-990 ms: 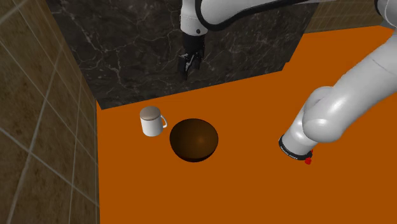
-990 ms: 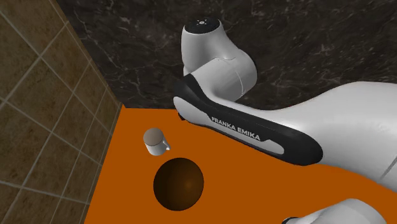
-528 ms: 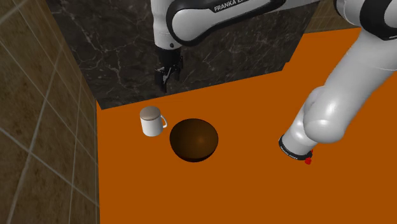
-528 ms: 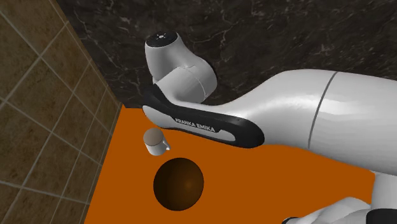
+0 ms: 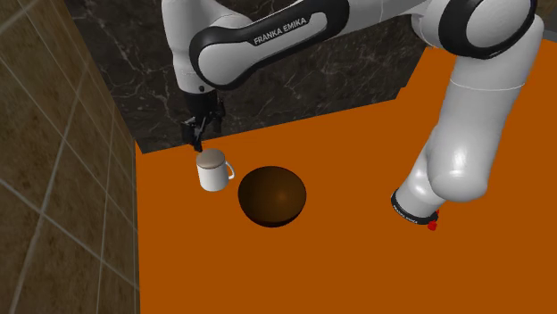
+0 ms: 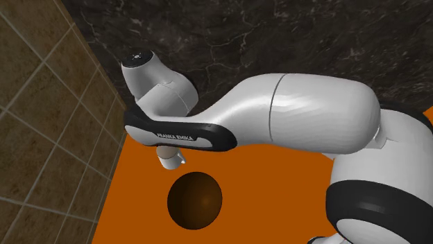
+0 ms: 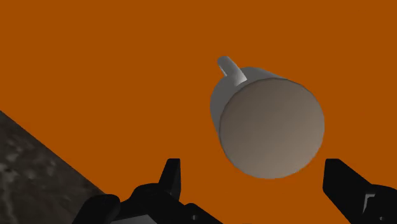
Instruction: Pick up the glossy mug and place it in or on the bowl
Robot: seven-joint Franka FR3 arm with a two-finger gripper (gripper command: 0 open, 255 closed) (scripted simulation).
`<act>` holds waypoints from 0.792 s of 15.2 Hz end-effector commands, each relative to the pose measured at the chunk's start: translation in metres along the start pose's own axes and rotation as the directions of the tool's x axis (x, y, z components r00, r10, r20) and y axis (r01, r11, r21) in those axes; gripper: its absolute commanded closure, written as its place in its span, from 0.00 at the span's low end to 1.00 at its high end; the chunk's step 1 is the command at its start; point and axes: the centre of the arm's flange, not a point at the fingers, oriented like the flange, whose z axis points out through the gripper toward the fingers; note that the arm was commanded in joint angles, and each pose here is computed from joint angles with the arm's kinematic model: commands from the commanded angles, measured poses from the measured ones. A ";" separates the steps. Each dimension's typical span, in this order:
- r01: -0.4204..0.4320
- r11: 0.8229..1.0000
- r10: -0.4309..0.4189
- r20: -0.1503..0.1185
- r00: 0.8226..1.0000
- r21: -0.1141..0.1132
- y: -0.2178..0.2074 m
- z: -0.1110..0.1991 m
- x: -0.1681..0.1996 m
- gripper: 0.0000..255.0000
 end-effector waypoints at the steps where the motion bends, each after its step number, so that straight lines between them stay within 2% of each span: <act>1: 0.017 1.000 -0.017 0.005 1.000 0.006 -0.021 0.011 0.013 0.00; 8: 0.017 1.000 -0.017 0.005 1.000 0.006 -0.021 0.048 0.013 0.00; 12: 0.017 1.000 -0.017 0.005 1.000 0.006 -0.021 0.051 0.013 0.00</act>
